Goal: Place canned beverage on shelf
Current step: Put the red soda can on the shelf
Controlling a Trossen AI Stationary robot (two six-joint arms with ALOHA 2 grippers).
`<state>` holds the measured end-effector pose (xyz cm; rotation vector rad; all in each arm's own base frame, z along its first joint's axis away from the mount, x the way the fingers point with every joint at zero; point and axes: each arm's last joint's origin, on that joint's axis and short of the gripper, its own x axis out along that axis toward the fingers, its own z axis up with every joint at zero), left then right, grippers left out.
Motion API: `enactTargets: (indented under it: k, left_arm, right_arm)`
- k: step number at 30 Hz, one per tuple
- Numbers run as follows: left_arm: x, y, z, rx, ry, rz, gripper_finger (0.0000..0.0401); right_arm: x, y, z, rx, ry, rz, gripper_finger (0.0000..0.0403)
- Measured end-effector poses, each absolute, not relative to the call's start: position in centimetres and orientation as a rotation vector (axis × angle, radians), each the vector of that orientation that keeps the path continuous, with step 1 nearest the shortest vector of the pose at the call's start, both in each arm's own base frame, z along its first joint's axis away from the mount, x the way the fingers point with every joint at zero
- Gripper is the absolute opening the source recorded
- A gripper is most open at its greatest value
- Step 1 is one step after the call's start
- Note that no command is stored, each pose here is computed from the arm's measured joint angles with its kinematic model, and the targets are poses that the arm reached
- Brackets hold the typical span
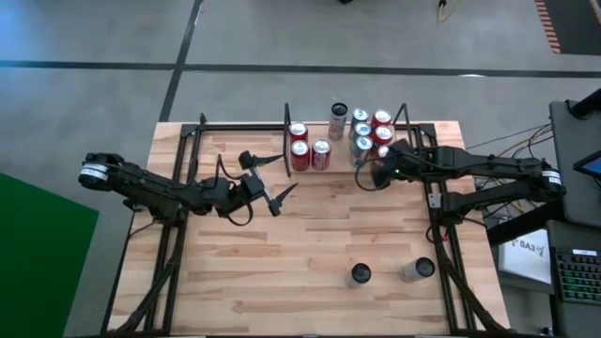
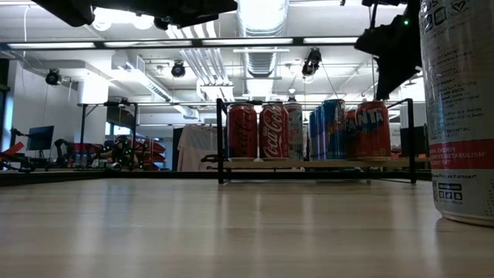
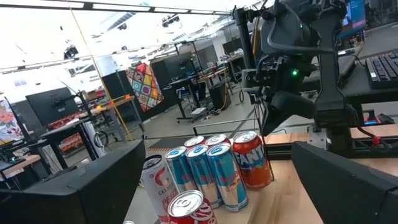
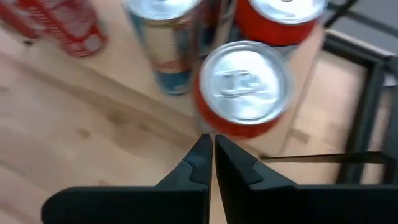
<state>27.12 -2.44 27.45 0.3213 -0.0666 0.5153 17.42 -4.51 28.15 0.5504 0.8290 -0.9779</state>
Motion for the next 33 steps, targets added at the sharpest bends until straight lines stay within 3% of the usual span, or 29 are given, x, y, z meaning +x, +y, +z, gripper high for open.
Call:
enactTargets:
  k: [22, 33]
  left_arm:
    - [27.1, -2.4, 27.5, 0.320, -0.067, 0.515, 0.0389]
    - [27.1, -2.4, 27.4, 0.314, -0.068, 0.514, 0.0389]
  right_arm:
    - [17.0, -4.8, 27.7, 0.451, 0.811, -1.093, 0.0009]
    - [17.6, -4.7, 27.1, 0.485, 0.870, -1.052, 0.0009]
